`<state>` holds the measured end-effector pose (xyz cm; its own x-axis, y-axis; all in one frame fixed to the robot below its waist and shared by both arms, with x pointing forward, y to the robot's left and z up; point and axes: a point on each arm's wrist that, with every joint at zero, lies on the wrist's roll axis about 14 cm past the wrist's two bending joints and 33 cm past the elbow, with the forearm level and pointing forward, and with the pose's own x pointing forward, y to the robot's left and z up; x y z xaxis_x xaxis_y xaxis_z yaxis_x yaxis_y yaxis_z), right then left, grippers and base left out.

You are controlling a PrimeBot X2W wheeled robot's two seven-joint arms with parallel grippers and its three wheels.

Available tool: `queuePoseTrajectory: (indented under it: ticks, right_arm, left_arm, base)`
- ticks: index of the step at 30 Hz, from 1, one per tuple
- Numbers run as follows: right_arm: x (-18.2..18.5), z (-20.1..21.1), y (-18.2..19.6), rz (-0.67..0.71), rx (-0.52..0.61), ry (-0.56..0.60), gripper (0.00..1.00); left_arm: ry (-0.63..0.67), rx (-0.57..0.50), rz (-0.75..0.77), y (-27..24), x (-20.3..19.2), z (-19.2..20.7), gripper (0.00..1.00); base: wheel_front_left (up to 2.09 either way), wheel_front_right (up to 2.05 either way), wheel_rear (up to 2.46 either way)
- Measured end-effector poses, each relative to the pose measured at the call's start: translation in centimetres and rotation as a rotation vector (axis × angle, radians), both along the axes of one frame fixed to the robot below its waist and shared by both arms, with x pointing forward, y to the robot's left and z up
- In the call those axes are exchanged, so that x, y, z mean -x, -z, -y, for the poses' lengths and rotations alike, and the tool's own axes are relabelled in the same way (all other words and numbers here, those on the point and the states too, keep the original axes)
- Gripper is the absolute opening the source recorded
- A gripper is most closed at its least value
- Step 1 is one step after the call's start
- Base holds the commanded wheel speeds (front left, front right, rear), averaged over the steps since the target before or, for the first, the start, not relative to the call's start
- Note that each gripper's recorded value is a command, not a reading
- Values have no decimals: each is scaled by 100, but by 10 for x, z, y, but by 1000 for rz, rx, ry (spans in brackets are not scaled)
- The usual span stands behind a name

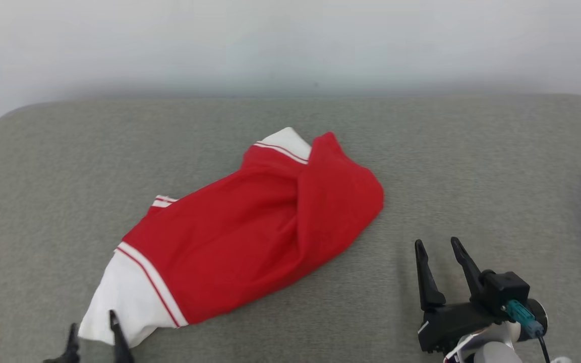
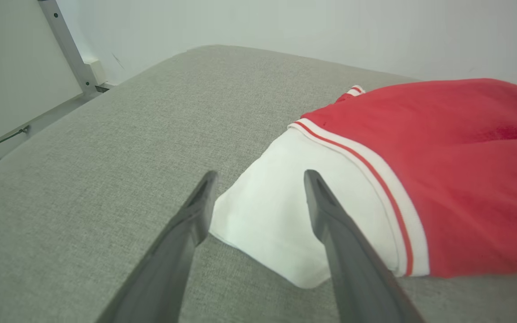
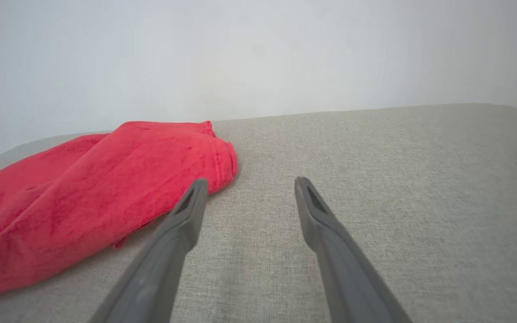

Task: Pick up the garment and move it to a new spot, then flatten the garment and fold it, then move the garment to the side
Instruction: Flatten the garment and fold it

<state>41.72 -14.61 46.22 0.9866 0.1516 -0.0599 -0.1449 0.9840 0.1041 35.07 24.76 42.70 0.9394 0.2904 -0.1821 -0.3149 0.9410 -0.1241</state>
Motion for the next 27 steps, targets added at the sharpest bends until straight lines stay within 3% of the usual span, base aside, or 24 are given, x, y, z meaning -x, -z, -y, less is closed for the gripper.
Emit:
queuePoseTrajectory:
  ticks: [8,23,25,27]
  right_arm:
    - [-40,-37,1,-2,15,-106,100]
    - [-94,-57,48,-147,-40,-124,100]
    - [-96,-60,53,-160,-44,-130,93]
    - [-98,-61,56,-168,-46,-133,69]
  left_arm:
    - [8,15,4,-1,9,7,100]
    - [-74,11,-29,6,20,-19,100]
    - [-82,9,-39,8,22,-21,100]
    - [-89,8,-43,9,22,-23,100]
  base:
    - [0,0,0]
    - [0,0,0]
    - [0,0,0]
    - [0,0,0]
